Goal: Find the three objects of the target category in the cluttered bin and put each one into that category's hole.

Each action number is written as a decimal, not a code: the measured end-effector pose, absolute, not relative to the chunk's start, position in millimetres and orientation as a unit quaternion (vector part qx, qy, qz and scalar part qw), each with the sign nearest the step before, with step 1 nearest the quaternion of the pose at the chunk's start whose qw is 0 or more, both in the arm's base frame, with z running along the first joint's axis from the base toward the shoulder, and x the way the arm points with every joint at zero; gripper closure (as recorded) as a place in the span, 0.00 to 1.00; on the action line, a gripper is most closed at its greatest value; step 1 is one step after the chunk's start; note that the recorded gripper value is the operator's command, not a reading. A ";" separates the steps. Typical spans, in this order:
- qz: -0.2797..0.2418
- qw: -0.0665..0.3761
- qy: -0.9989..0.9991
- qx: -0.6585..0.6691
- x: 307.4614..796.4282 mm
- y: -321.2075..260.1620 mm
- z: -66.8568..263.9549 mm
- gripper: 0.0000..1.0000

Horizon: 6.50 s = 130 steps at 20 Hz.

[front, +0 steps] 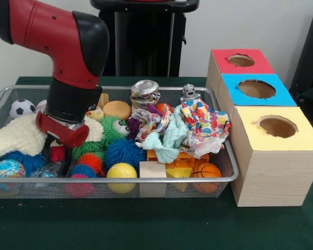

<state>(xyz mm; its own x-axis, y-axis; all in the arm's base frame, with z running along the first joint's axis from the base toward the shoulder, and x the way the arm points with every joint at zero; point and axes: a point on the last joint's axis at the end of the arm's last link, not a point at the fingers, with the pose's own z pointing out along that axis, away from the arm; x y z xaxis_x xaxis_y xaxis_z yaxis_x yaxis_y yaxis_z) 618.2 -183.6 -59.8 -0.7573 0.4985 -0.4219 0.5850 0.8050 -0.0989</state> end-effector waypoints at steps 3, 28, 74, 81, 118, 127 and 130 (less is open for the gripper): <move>-0.125 0.192 0.931 0.283 615.6 -185.7 -55.2 0.00; -0.135 0.197 0.928 0.287 615.1 -199.1 -44.7 0.00; -0.101 0.237 0.916 0.307 607.5 -225.0 -73.0 1.00; -0.097 0.239 0.915 0.309 609.8 -223.6 -72.6 1.00; 0.047 0.121 0.868 0.479 551.7 -179.1 -10.2 1.00; 0.105 0.071 0.831 0.542 540.2 -148.1 13.2 1.00; 0.115 0.061 0.821 0.555 539.3 -141.7 17.0 1.00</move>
<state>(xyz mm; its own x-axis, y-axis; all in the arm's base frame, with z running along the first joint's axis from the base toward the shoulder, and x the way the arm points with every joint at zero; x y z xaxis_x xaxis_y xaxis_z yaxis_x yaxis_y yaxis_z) 539.3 -141.7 17.0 -0.3754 0.9264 0.0278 0.8982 0.3563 0.2575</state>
